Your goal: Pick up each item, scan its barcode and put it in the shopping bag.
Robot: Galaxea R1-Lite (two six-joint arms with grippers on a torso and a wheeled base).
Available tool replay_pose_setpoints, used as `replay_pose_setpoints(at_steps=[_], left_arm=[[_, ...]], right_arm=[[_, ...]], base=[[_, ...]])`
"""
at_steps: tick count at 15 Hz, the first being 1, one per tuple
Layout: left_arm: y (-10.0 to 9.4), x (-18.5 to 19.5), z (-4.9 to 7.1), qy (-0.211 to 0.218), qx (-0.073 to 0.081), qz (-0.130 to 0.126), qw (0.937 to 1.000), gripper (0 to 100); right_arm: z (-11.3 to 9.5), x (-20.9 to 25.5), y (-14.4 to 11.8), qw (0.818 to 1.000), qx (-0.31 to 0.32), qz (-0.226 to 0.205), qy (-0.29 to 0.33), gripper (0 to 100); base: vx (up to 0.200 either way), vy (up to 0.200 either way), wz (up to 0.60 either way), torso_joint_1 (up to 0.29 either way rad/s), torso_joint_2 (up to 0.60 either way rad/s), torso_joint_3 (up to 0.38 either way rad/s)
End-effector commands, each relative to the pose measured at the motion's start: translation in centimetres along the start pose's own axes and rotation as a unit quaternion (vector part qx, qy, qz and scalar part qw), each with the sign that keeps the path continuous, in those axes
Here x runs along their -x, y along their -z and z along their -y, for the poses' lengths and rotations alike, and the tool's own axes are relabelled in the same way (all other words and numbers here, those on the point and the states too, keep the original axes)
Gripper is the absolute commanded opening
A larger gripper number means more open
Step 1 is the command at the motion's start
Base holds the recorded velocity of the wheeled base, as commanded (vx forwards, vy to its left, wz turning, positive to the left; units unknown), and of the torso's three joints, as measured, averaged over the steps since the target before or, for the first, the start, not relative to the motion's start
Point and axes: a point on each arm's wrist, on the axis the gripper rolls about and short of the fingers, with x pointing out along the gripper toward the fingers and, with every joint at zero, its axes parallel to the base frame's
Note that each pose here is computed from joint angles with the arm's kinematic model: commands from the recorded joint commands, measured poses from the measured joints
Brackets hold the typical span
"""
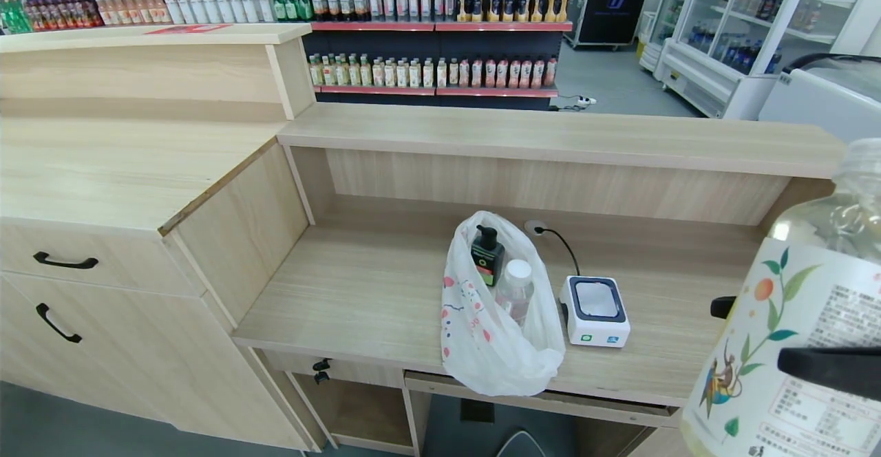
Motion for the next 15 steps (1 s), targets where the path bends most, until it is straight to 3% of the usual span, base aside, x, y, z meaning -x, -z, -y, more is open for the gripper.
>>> replay_pose_setpoints(at_steps=[1, 15], left_arm=[[0.00, 0.00, 0.00, 0.000, 0.000, 0.000, 1.0000, 0], [0.00, 0.00, 0.00, 0.000, 0.000, 0.000, 1.0000, 0]], right_arm=[[0.17, -0.02, 0.37, 1.000, -0.011, -0.008, 0.002, 0], [1.11, -0.49, -0.01, 1.000, -0.014, -0.024, 0.015, 0]], base=[[0.000, 0.000, 0.00, 0.000, 0.00, 0.000], [0.000, 0.000, 0.00, 0.000, 0.00, 0.000]])
